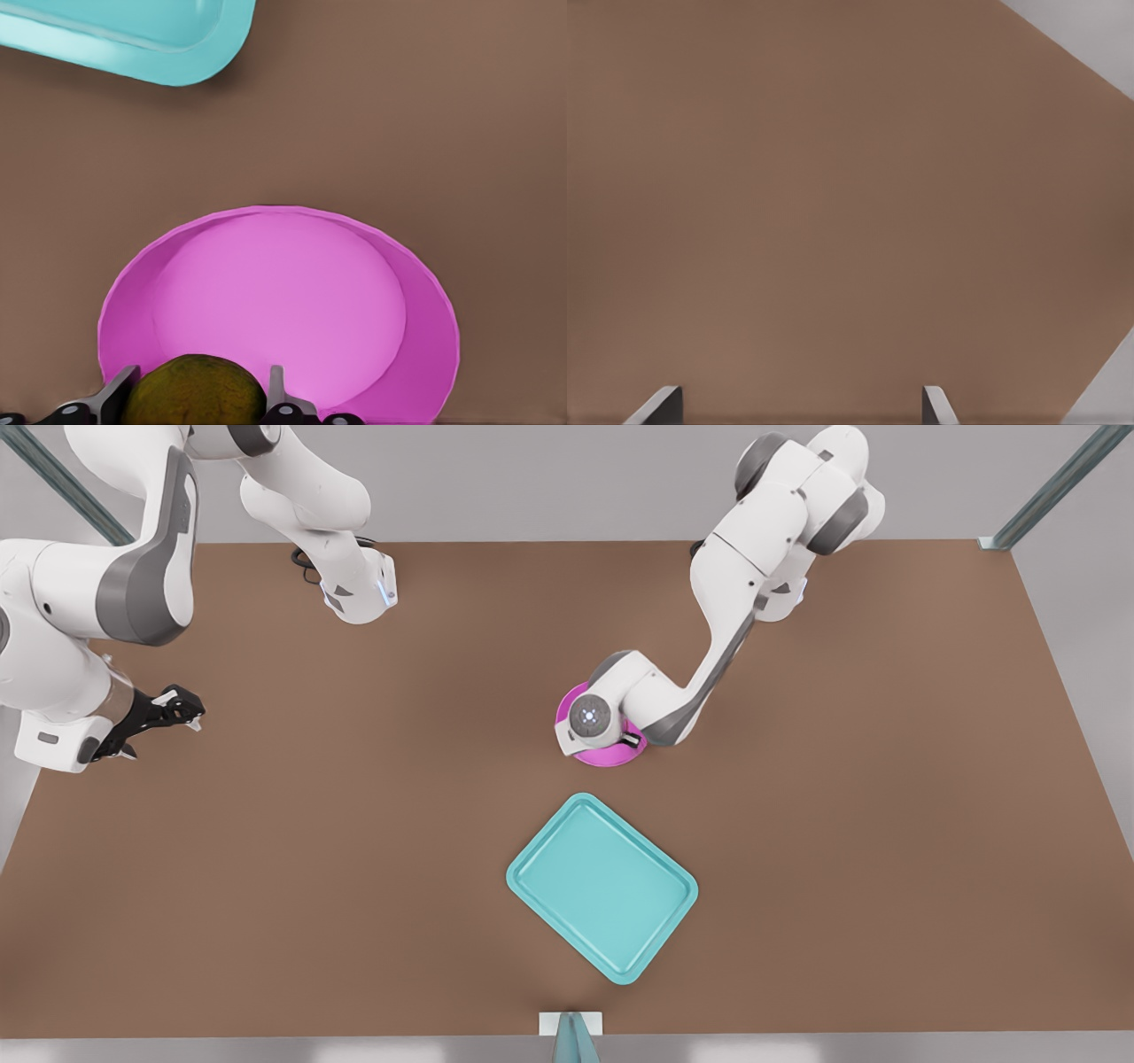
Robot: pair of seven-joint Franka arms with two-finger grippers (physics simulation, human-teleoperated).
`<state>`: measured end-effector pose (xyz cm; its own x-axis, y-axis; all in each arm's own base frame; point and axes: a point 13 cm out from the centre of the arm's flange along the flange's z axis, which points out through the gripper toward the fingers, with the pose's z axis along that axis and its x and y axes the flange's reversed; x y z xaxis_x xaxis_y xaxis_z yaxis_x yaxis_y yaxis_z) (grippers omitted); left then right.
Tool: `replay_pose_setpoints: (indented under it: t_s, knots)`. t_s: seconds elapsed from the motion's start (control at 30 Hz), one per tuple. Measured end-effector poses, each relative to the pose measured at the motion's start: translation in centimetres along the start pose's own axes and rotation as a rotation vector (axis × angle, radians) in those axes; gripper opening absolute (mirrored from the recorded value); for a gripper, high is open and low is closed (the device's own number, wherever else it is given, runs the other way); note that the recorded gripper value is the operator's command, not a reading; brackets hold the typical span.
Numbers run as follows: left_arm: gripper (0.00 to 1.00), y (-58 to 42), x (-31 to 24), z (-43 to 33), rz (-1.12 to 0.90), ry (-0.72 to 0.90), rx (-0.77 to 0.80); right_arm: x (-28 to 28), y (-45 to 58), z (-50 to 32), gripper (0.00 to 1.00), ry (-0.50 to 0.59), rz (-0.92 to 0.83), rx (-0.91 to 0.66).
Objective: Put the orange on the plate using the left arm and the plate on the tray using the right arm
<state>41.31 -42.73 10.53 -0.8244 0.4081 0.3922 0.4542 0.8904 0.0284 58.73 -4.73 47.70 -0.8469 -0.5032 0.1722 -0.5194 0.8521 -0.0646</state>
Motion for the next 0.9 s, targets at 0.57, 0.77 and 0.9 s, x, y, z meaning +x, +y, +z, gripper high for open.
replay_pose_setpoints:
  t_s: [0.57, 0.77, 0.9]
  knots:
    - [1.0, 37.4, 15.0, -31.7, -0.586, -0.246, 0.122, -6.0, 35.6, 24.4, 1.0, 0.104, -0.293, -0.373]
    - [1.0, 41.2, 15.9, -33.6, -0.565, -0.285, 0.1, -9.4, 48.0, 31.5, 1.0, -0.021, -0.201, -0.485]
    - [1.0, 42.2, 16.7, -33.3, -0.548, -0.276, 0.128, -13.5, 55.4, 33.0, 1.0, -0.119, -0.124, -0.541]
